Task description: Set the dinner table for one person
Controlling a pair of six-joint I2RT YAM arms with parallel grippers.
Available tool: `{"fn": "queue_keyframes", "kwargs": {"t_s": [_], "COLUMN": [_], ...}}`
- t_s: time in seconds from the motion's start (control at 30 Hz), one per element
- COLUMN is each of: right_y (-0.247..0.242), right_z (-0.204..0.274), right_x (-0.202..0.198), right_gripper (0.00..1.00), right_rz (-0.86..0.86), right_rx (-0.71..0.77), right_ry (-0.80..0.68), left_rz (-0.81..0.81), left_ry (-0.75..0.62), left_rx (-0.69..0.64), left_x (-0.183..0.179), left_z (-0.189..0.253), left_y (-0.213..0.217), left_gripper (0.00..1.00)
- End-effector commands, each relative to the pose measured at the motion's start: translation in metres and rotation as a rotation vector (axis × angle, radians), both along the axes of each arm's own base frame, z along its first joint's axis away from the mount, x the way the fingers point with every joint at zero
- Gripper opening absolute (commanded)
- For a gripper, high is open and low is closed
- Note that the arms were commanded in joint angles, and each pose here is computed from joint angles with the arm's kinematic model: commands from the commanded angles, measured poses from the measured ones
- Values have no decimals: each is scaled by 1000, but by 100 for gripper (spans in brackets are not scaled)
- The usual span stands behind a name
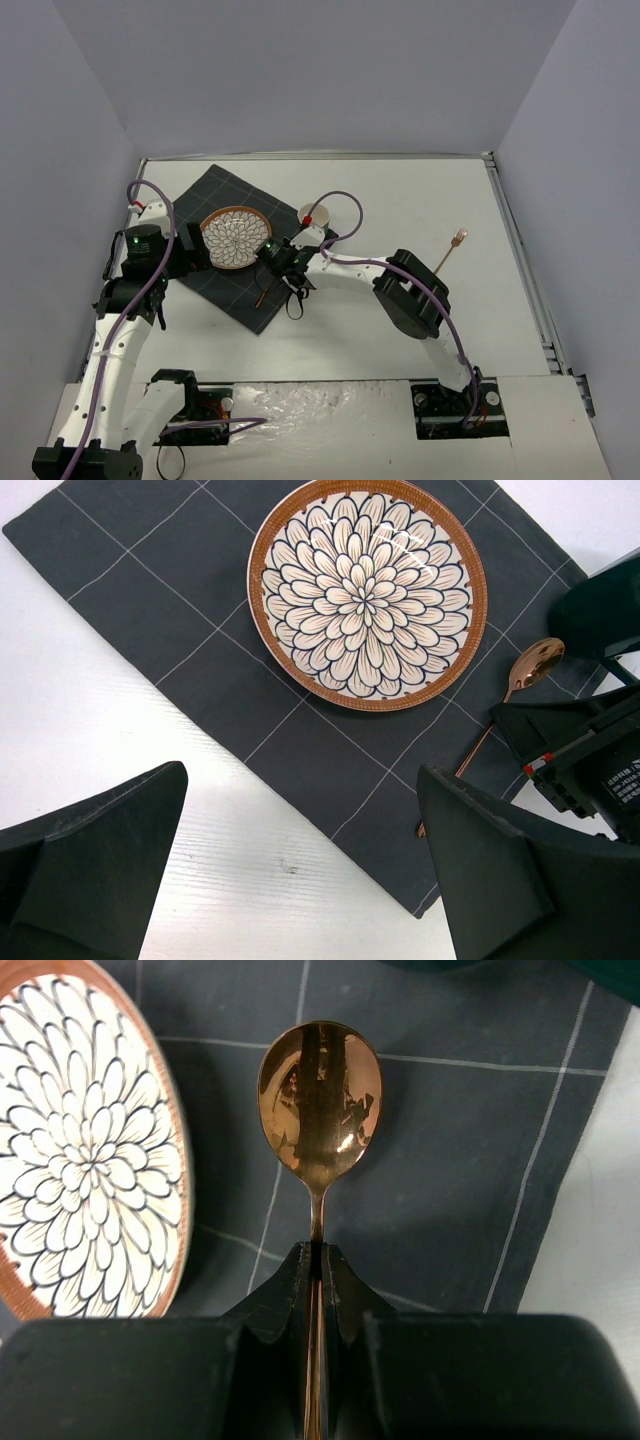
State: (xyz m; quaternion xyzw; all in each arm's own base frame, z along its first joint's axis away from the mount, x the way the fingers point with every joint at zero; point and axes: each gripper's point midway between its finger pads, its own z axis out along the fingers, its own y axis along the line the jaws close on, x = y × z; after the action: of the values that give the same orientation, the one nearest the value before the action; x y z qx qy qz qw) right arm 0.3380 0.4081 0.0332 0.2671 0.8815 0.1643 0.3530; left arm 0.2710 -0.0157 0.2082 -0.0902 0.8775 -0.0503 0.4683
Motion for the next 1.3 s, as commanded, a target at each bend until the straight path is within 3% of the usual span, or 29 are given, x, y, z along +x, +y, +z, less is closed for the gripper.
{"fn": "queue_keyframes", "kwargs": {"t_s": [0.0, 0.3, 0.6, 0.77, 1.27], "right_y": [-9, -9, -12, -12, -23], "right_z": [8, -17, -32, -21, -5], "right_x": [14, 8, -6, -9, -22], "right_gripper": [0, 0, 12, 19, 26], "right_rz": [-104, -115, -116, -110, -105], "right_rx": [30, 45, 58, 64, 69], "right_ry": [-45, 25, 83, 65, 49], "left_rz": [2, 2, 1, 1, -1], "left_ry": [-68, -71, -74, -73, -74], "left_rx": [-18, -17, -18, -19, -21], "left_x": [8, 7, 7, 7, 7], "left_z": [21, 22, 22, 22, 22], "left_y": [-1, -1, -2, -2, -2], "left_gripper": [97, 97, 97, 97, 97]}}
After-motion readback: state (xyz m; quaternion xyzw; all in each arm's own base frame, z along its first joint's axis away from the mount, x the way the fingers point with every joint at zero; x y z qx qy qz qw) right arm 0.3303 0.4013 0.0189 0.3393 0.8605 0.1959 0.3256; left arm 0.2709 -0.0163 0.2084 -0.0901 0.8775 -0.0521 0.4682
